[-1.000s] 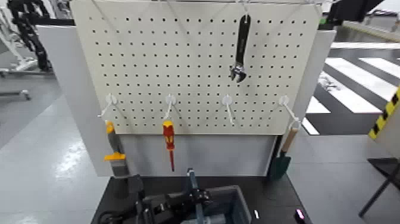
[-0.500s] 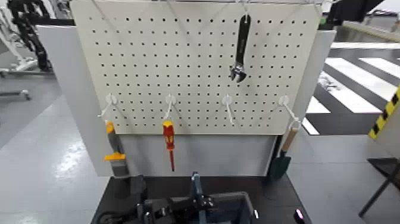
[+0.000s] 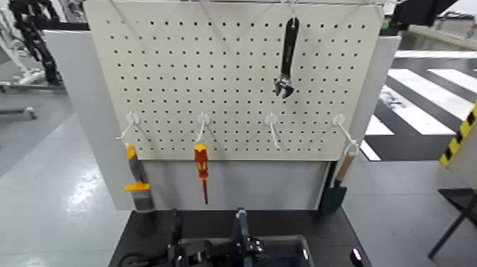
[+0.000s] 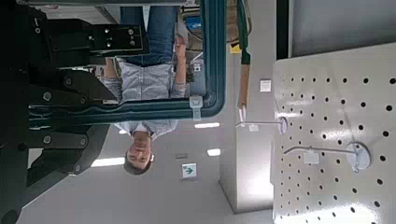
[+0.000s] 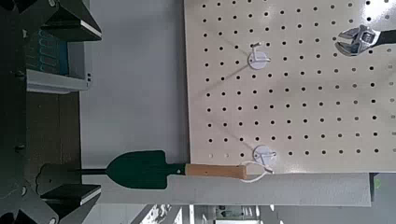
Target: Grasp the handle of the crate.
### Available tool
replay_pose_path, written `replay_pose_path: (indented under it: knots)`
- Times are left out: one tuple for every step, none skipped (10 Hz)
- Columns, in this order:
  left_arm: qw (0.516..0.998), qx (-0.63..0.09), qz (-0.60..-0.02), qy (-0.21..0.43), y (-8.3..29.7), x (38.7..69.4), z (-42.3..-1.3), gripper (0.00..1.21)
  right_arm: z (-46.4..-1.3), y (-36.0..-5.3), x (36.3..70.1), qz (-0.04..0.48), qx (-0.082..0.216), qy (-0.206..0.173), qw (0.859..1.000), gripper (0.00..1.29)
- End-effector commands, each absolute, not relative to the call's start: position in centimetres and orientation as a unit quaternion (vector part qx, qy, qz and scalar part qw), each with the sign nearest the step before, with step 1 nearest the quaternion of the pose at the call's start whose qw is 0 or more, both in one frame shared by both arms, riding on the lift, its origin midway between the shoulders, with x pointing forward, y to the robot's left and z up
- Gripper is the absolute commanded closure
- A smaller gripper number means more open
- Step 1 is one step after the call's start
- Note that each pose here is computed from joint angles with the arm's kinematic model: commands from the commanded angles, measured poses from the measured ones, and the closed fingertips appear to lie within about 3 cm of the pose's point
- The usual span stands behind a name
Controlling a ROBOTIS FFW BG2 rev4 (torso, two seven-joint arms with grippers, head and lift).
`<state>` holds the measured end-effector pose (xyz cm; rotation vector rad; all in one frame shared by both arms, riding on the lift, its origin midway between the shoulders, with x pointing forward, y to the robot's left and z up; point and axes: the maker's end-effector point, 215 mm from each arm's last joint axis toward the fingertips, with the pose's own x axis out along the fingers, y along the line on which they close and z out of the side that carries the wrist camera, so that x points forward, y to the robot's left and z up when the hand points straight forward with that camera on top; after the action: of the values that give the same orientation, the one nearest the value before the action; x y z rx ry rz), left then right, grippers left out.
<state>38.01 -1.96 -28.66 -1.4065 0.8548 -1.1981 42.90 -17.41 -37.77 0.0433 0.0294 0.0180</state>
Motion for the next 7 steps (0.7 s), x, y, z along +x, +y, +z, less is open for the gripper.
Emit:
replay_pose_path:
  knots:
    - [0.517, -0.592, -0.508, 0.353, -2.31, 37.45, -27.73, 1.18, -37.62, -17.43, 42.97, 0.008, 0.019, 0.012, 1.000, 0.15]
    - [0.513, -0.594, -0.510, 0.352, -2.52, 37.35, -27.56, 1.18, -37.56, -17.48, 43.02, 0.008, 0.019, 0.012, 1.000, 0.15]
    - [0.511, -0.596, -0.510, 0.351, -2.53, 37.34, -27.43, 1.18, -37.64, -17.39, 42.99, 0.008, 0.018, 0.012, 1.000, 0.15]
    - [0.511, -0.596, -0.510, 0.352, -2.53, 37.30, -27.46, 1.18, -37.56, -17.39, 43.01, 0.008, 0.018, 0.012, 1.000, 0.15]
    - [0.510, -0.597, -0.509, 0.353, -2.54, 37.29, -27.56, 1.18, -37.54, -17.33, 43.04, 0.009, 0.018, 0.011, 1.000, 0.15]
    - [0.507, -0.598, -0.510, 0.353, -2.60, 37.25, -27.45, 1.18, -37.54, -17.30, 43.07, 0.010, 0.018, 0.010, 1.000, 0.15]
    - [0.507, -0.598, -0.510, 0.353, -2.58, 37.27, -27.47, 1.18, -37.48, -17.29, 43.05, 0.010, 0.017, 0.008, 1.000, 0.15]
